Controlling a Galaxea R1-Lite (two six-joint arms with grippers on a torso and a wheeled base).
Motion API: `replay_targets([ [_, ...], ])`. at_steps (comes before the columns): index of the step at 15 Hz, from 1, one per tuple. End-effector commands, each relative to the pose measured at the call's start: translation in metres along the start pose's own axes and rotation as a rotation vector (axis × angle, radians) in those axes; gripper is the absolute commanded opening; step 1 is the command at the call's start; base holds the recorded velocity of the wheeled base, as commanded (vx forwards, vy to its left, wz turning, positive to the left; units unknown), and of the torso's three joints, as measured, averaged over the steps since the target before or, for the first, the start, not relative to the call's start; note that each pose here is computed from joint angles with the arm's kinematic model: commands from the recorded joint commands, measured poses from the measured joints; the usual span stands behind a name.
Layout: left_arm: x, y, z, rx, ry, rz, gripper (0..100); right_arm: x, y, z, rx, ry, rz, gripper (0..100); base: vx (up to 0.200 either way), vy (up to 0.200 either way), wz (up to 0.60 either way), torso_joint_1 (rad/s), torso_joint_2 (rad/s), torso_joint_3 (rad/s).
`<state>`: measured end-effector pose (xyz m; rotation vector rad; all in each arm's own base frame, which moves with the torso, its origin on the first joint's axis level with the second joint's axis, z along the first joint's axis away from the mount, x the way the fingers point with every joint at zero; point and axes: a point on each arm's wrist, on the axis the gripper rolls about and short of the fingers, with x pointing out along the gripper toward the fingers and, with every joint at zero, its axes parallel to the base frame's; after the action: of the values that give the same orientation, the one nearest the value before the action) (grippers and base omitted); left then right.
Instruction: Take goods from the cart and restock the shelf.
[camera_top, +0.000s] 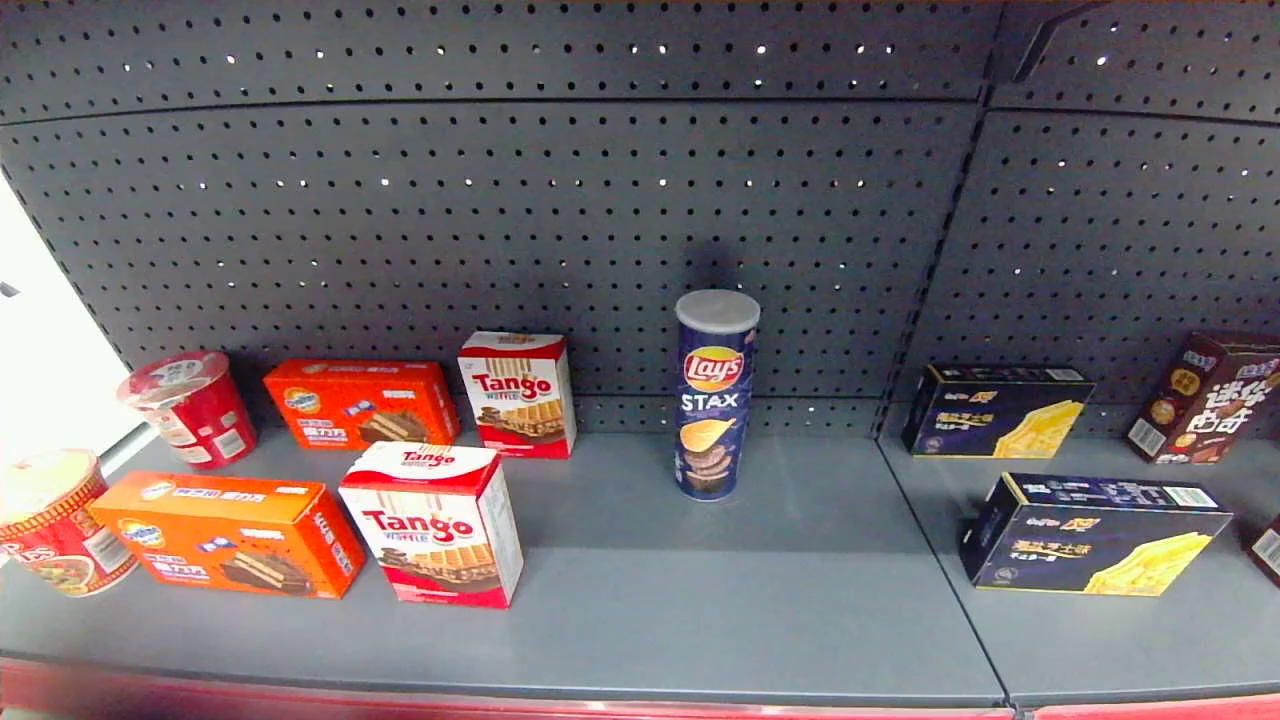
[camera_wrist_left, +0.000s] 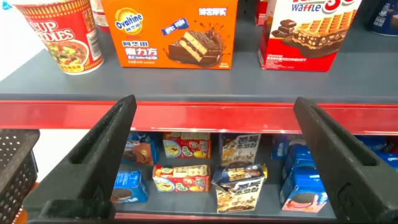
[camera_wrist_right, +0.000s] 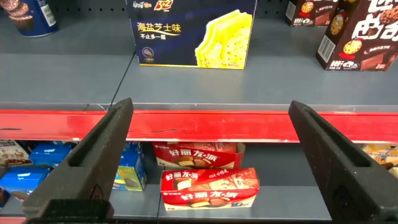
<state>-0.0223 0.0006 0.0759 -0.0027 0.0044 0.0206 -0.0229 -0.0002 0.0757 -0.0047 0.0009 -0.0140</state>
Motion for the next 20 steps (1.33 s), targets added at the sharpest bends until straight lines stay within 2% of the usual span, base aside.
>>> replay_targets([
  [1, 0.0000, 0.0000, 0.0005, 0.000, 0.000, -0.001, 100, -0.0001, 0.0000, 0.0003, -0.001, -0.001, -0.001, 100, 0.000, 0.000, 0.60, -0.002, 0.00, -0.002],
  [20, 0.0000, 0.0000, 0.0005, 0.001, 0.000, -0.001, 100, -0.0001, 0.0000, 0.0003, 0.000, -0.001, -0.001, 100, 0.000, 0.000, 0.60, 0.003, 0.00, 0.003],
])
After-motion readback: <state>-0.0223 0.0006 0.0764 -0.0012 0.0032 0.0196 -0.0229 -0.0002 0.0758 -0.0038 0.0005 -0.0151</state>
